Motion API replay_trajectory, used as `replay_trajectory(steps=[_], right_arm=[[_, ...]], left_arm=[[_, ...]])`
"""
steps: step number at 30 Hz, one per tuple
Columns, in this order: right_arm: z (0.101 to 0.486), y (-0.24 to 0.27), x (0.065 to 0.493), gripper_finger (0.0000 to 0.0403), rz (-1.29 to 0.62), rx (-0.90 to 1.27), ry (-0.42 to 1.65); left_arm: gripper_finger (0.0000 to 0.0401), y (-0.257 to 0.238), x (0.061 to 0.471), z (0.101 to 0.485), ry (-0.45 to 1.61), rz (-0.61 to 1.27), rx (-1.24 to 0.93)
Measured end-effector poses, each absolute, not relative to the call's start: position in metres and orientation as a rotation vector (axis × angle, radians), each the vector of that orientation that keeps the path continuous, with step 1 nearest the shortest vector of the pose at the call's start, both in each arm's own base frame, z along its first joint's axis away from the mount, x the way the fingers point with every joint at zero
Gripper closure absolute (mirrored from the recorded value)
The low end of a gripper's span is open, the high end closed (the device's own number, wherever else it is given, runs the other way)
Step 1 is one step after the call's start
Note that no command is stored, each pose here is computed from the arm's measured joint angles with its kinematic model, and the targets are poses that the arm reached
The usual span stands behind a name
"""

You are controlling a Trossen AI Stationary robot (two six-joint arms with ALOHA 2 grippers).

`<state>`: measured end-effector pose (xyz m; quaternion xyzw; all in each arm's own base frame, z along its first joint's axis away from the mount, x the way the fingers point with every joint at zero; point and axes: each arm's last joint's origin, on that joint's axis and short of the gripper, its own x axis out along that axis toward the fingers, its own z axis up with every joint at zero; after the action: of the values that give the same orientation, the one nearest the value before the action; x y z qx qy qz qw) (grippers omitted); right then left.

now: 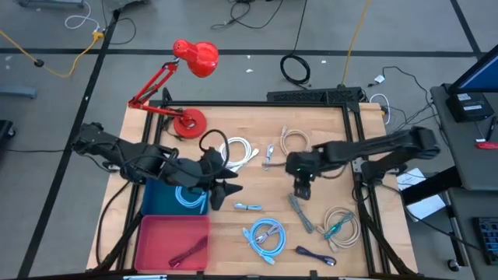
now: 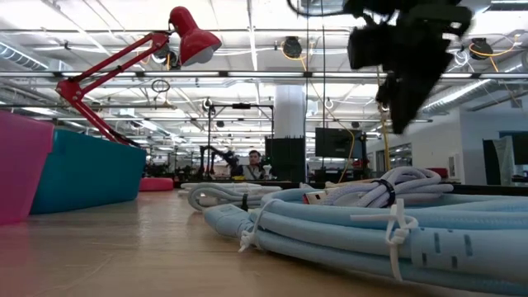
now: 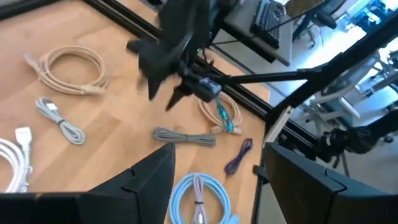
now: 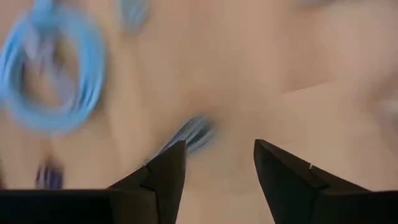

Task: Pick & Place USB Port
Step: Put the top brown HDMI cable into the blue bin

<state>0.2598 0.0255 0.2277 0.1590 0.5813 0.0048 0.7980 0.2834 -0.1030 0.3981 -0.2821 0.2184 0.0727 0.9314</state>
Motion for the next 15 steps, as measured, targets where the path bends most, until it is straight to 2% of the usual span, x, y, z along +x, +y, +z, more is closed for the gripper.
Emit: replay_trajectory(steps=[4, 6, 11, 15], right_arm=[[0.209, 0.036, 0.265, 0.0233, 0.135, 0.216, 1.427], [0.207, 0.039, 0.266, 0.0235, 0.143, 0.151, 1.45], [0.213, 0.033, 0.266, 0.0237, 0.055, -0.052, 1.389], [0.222, 0.001, 0.269, 0.0237, -0.093, -0.118, 1.318]], left_arm=[[0.0153, -0.11, 0.281, 0.398, 0.455, 0.131, -0.565], [0.0153, -0.114, 0.279, 0.398, 0.452, 0.131, -0.556], [0.0153, -0.123, 0.274, 0.398, 0.439, 0.136, -0.526], [0.0153, -0.124, 0.273, 0.397, 0.446, 0.155, -0.51]])
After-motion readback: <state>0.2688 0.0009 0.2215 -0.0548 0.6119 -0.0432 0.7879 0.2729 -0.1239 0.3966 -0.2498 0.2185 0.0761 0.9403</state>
